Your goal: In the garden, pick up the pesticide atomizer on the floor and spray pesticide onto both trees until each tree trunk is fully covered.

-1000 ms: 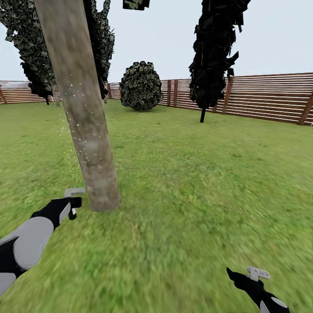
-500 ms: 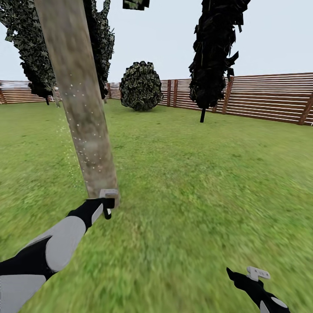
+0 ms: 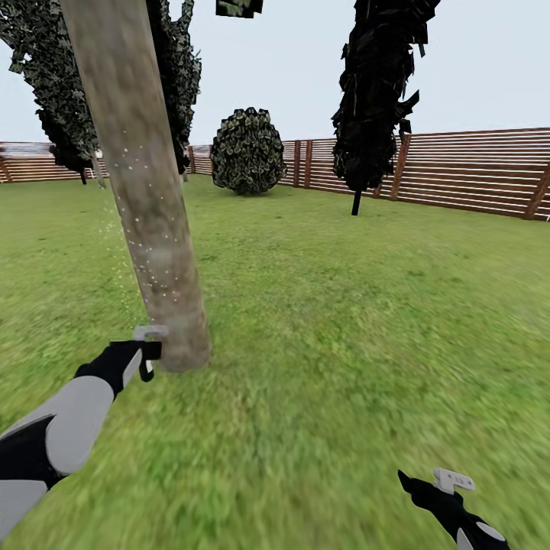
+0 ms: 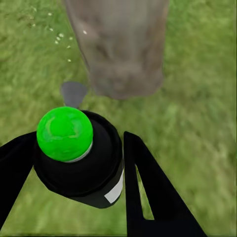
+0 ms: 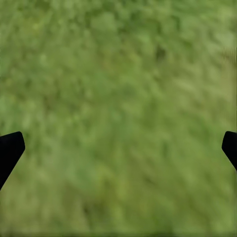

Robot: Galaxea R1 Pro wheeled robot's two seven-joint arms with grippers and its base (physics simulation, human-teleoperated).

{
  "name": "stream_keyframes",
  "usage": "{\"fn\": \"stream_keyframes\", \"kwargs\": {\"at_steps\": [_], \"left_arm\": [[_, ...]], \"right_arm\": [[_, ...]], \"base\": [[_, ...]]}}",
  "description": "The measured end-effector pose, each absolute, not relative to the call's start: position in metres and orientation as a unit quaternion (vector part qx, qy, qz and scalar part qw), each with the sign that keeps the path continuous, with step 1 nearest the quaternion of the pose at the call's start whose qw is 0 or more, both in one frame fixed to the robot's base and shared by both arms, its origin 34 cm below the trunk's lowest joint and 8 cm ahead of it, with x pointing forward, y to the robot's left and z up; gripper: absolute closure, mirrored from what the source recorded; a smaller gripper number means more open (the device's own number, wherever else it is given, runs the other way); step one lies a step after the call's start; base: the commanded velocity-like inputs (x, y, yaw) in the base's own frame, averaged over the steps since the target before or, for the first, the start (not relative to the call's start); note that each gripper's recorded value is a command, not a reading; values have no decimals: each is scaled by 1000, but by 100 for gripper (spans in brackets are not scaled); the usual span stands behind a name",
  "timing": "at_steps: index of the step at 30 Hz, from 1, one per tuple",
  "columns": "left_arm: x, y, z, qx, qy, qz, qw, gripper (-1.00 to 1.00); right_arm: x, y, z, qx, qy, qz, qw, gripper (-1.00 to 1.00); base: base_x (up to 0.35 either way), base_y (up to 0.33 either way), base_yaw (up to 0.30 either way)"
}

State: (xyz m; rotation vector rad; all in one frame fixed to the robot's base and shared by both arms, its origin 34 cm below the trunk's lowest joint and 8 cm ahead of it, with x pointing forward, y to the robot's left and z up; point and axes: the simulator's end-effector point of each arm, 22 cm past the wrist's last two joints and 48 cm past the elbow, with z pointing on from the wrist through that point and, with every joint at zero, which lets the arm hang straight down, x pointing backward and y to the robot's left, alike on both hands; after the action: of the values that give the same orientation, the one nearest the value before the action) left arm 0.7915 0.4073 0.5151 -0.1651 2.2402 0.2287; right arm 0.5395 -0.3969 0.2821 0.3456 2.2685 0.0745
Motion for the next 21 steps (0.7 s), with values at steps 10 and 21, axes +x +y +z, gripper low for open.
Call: {"fn": "stream_keyframes", "kwargs": {"at_steps": [10, 21], "left_arm": [[802, 395, 569, -86, 908, 88, 400, 100], [838, 396, 686, -90, 893, 91, 431, 100]], "right_arm": [[540, -397, 282, 138, 901, 29, 410, -100], [540, -398, 282, 138, 901, 28, 411, -100]], "base": [[0, 0, 0], [0, 0, 0]]}}
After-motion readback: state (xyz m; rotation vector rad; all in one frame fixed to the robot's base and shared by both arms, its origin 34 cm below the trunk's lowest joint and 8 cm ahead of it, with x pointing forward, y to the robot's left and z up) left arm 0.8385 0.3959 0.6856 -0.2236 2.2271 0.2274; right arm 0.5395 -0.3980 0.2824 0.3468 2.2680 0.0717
